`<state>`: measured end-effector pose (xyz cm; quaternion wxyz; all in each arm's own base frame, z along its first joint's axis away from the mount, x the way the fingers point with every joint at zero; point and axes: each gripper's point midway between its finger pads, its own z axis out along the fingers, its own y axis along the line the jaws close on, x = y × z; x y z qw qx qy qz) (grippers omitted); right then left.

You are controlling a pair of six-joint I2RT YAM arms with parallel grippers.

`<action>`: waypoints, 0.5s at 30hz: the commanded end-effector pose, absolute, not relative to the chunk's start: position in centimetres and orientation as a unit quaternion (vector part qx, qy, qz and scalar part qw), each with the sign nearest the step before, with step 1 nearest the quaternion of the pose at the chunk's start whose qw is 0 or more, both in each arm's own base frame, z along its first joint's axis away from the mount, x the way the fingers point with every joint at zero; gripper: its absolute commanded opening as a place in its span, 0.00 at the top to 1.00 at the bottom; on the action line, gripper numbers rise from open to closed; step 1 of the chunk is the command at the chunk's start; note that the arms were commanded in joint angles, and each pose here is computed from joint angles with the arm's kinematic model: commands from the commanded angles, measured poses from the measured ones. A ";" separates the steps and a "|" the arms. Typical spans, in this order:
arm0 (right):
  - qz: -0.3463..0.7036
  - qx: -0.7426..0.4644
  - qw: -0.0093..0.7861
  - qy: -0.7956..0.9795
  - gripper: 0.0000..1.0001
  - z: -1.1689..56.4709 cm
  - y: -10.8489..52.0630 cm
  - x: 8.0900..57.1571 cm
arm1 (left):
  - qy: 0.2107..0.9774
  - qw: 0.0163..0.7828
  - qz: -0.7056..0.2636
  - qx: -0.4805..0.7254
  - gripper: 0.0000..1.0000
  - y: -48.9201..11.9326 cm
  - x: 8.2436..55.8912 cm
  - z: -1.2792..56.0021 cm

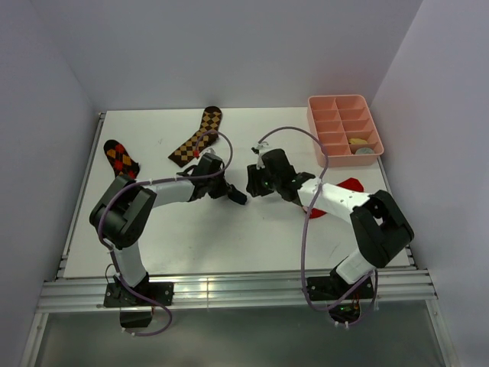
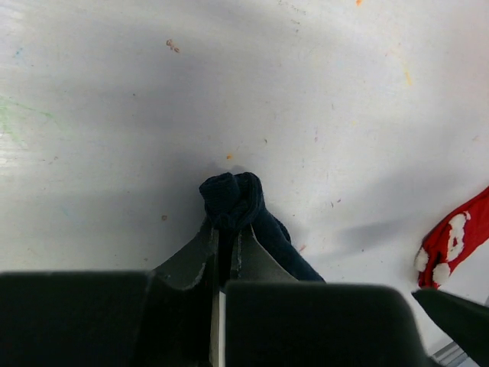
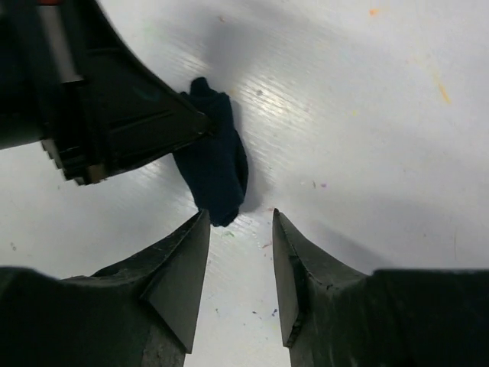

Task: Roll the socks
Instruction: Roll the sock at the center of the board.

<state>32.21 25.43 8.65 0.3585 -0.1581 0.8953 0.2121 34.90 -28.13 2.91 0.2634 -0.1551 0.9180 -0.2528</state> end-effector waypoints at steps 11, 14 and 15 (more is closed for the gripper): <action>0.187 -0.268 0.468 0.821 0.45 11.1 29.7 31.7 | 0.944 0.226 -0.201 -0.129 1.00 -26.9 33.1 2.2; 0.186 -0.285 0.471 0.814 0.40 10.8 30.8 31.4 | 0.944 0.226 -0.202 -0.128 1.00 -26.9 33.2 2.2; 0.185 -0.288 0.469 0.814 0.40 10.7 31.1 31.3 | 0.944 0.226 -0.202 -0.128 1.00 -26.9 33.2 2.2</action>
